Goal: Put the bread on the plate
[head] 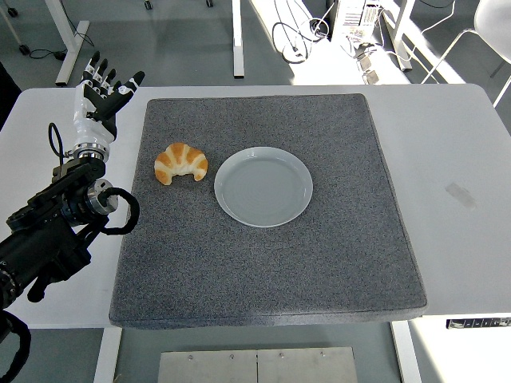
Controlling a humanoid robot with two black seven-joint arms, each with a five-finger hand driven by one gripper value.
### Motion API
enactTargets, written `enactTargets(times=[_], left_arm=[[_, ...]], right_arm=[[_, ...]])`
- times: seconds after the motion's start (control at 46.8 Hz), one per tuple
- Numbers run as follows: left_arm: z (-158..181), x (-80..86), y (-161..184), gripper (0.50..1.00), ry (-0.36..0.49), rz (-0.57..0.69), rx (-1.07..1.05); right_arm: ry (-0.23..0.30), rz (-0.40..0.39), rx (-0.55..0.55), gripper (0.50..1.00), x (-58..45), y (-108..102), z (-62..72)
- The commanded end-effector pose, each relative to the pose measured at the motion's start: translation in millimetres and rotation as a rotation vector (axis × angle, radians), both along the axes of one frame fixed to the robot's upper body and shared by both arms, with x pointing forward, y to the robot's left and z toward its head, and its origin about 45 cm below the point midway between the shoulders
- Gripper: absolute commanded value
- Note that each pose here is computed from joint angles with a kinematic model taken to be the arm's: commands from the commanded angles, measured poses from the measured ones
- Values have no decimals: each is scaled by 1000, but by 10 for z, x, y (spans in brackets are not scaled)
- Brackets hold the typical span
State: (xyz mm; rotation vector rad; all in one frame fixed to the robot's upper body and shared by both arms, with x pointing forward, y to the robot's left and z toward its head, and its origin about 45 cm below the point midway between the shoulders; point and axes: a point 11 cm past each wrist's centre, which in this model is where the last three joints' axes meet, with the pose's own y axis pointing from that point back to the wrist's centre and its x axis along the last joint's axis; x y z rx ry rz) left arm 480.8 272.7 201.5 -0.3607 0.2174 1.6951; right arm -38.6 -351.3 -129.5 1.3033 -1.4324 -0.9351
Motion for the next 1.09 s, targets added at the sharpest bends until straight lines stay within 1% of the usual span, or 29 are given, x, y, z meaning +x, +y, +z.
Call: enactTargets(times=[0.0,0.363,0.577,0.705,0.812,0.94,1.068], left_arm=[[12,6,-6,986,-3,-2,2],[2,0,-21,987,-7,-18,-6],[127,53,54,986,-31,-13,9],[221,145,118,977,24,-43,16],[345,236,89,960,58,-75,22],[456,292,181,901,97,-118,143],[529,331,160,893,129,-166,253]], right_arm=[[0,0,0,1000,0,0,0],[0,0,0,1000,0,0,0],[0,0,0,1000,0,0,0],[0,0,0,1000,0,0,0],[0,0,0,1000,0,0,0],[0,0,0,1000,0,0,0],[0,0,0,1000,0,0,0]])
